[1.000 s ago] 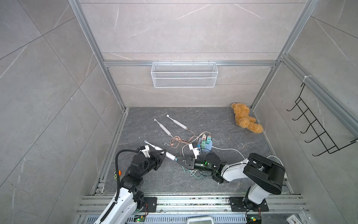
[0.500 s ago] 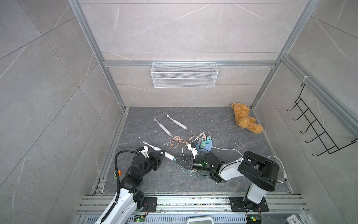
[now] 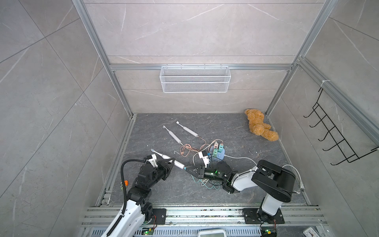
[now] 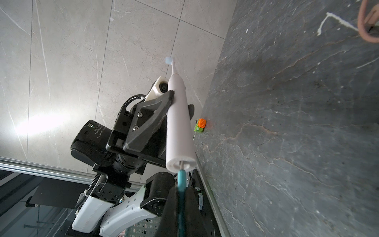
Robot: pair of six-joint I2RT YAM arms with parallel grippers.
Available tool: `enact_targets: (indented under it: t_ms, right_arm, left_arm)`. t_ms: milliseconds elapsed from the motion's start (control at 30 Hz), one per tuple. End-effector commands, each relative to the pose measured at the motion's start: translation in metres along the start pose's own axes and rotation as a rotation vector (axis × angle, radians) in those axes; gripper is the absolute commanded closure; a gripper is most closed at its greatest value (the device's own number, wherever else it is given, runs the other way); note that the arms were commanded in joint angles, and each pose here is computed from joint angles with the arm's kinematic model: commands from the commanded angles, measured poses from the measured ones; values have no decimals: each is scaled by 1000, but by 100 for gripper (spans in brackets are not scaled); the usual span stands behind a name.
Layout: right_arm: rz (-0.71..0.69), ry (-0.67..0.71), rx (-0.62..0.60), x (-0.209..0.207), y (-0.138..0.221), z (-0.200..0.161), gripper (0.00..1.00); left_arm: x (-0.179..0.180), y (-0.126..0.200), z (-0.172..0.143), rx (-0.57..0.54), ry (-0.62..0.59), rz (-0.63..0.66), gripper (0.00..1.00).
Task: Charge the electric toothbrush
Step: Insert the charging cable into the electric toothbrush.
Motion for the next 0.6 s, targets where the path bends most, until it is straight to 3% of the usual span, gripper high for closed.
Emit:
enact_targets:
  t_ms: [0, 567]
  right_arm:
    - [31, 8, -32, 8, -7, 6, 100]
    - [28, 11, -15, 10, -9, 4, 100]
  left_arm:
    - [-17, 2, -21, 120, -18, -60, 100]
    - [-19, 2, -21, 113, -29, -58, 100]
Point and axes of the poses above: each gripper's point midway between its finger pads, its own y axis back along the fingers, its own x axis along the line the jaws close on, z = x × y, the point moved 2 cm from there along y, back along the fingers, and after that the axes turned 14 degrees about y, right-handed, at the moved point
